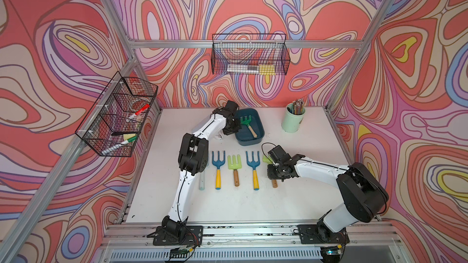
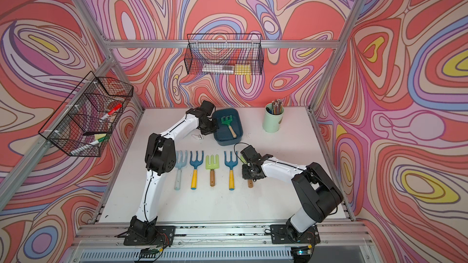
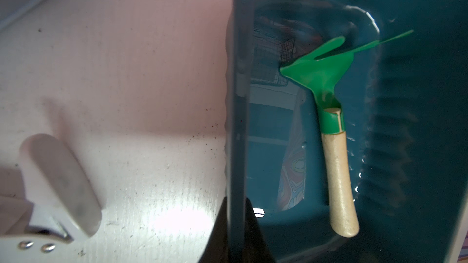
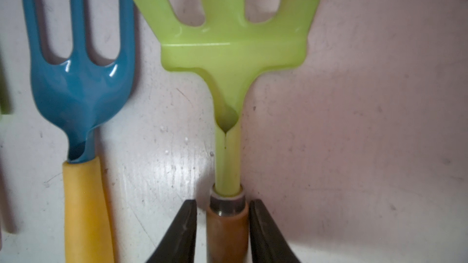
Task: Take the hand rake out of the storage box
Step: Place the rake at the center of the board, then pick up the rake from the storage box.
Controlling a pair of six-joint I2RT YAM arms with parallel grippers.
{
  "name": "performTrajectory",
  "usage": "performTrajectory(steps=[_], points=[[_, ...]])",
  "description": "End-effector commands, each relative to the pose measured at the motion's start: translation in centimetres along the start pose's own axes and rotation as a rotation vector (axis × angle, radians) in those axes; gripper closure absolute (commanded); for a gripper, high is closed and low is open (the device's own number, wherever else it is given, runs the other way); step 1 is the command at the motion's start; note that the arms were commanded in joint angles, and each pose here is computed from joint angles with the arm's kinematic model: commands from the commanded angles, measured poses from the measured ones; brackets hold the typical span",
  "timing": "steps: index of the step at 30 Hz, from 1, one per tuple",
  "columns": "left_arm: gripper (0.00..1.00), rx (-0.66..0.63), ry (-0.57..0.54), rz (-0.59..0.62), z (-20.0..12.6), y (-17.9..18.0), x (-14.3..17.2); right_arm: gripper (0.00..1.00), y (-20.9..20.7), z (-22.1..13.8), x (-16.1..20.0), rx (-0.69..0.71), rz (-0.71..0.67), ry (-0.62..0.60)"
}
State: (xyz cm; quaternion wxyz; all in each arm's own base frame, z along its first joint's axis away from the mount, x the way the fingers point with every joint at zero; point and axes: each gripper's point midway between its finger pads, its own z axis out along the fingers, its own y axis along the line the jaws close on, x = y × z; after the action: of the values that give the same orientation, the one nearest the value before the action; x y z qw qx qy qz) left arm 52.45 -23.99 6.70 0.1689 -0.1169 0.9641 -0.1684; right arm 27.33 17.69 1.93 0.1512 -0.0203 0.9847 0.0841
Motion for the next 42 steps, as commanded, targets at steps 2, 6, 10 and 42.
performTrajectory(steps=[2, 6, 10, 42], points=[[1.00, 0.006, -0.014, 0.010, -0.3, -0.1, -0.8, 0.59, -1.1, 0.6, 1.7, 0.048, 0.005, 0.054], [1.00, 0.008, -0.009, 0.013, -0.1, -0.1, -0.6, 0.52, -0.3, -0.8, 0.6, 0.018, 0.009, 0.023], [1.00, 0.013, -0.006, 0.015, 0.0, -0.1, -0.6, 0.47, 0.9, -3.7, -1.6, -0.022, 0.012, -0.041], [1.00, 0.055, 0.038, 0.090, 0.2, -1.3, 0.2, 0.46, 6.7, -2.5, -24.1, 0.070, -0.341, -0.240]])
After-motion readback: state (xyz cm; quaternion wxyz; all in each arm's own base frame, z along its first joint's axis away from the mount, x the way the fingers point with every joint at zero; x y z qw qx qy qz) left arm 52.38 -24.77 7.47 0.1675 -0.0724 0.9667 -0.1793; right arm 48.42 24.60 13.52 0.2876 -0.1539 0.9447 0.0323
